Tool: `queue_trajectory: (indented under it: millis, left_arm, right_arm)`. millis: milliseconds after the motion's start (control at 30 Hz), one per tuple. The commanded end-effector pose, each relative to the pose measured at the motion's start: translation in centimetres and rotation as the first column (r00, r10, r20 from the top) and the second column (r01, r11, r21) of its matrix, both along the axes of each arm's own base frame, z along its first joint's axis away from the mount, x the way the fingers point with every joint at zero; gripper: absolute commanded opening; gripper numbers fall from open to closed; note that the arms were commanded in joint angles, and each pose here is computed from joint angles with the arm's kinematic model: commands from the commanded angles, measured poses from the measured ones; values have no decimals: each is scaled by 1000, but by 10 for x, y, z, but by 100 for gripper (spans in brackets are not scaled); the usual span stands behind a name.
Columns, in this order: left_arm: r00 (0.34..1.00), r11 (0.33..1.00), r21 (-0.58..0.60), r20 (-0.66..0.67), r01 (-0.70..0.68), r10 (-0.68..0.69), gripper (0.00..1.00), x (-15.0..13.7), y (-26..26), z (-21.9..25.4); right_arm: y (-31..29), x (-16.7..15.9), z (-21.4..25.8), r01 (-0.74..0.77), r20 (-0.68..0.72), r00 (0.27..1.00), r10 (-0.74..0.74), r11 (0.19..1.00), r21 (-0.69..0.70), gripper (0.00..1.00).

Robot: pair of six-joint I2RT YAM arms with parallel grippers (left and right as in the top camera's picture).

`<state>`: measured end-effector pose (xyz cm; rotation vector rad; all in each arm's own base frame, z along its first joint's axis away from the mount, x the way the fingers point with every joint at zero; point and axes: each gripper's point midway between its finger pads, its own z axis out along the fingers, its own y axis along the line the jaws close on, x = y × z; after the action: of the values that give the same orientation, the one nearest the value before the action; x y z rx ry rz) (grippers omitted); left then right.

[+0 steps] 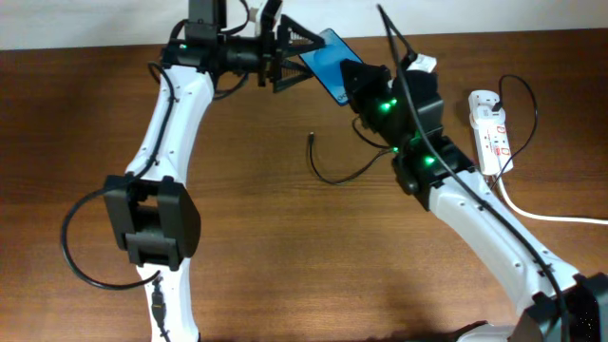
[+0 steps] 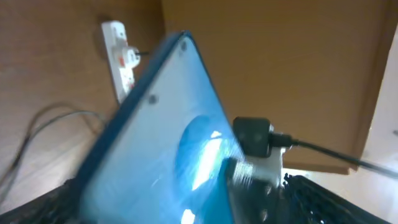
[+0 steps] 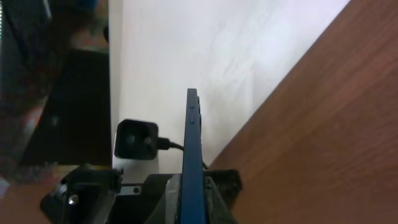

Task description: Plug charger to phone and switch on socket

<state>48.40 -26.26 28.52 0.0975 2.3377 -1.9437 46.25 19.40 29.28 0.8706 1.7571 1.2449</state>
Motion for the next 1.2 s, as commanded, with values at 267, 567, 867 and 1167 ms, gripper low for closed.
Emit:
queue_trajectory:
  millis: [267,567,867,1167]
  left_arm:
    - [987,998,-25,-153,-62,57,94,10,-21,14]
    - [988,997,-57,-146,-57,48,83,9,-36,27]
    - [993,998,-65,-116,-21,13,63,-1,-56,31]
    - [993,998,-58,-117,-37,30,32,2,-57,29]
  right_arm:
    - [-12,12,20,108,39,993,-111,992,60,4]
    - [-12,12,21,119,14,992,-122,985,126,4]
    - [-9,18,20,144,-44,990,-137,947,286,4]
    - [-3,21,15,122,-45,993,-113,950,287,4]
